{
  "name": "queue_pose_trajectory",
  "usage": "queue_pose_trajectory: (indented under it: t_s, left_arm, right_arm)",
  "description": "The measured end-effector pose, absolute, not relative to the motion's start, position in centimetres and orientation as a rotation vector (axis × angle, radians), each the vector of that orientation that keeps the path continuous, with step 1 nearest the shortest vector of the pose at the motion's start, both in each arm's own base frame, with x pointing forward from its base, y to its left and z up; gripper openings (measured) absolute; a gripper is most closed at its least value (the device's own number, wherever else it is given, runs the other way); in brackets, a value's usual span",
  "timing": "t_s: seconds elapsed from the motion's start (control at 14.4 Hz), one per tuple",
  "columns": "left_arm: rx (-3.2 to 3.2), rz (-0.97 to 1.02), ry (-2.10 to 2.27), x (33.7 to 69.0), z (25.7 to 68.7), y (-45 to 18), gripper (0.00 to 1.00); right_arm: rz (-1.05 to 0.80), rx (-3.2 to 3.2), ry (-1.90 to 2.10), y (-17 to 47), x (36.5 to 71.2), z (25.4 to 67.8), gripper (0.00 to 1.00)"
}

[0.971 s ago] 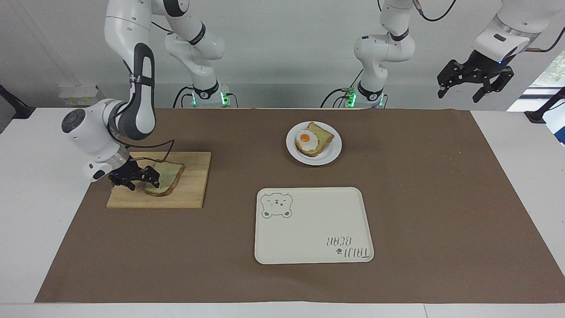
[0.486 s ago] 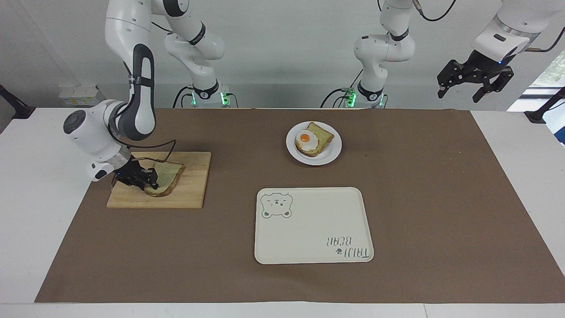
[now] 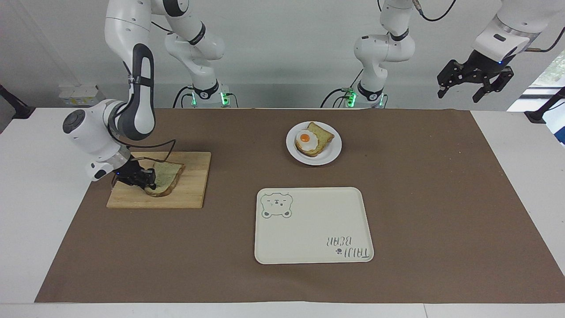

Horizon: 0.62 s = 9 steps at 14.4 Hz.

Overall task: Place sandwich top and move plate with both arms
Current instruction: 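Close the right gripper on the bread slice edge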

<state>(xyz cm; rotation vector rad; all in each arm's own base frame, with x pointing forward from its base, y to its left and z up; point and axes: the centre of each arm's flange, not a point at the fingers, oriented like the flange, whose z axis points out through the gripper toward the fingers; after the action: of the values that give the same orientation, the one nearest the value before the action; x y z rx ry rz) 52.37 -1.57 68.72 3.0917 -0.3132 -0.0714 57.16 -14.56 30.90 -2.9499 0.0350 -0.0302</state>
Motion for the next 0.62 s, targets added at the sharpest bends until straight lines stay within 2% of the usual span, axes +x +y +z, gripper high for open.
queue_pose_trajectory:
  t_s: [0.35,0.62]
  left_arm:
    - [3.092,-0.071,-0.313,52.4,68.7,-1.6,1.0]
    - [3.092,-0.071,-0.313,52.4,68.7,-1.6,1.0]
  right_arm:
    - [-0.017,-2.942,-0.001,-14.5,57.4,31.4,0.15]
    - [0.07,-2.888,-0.101,-13.4,58.3,34.5,0.15]
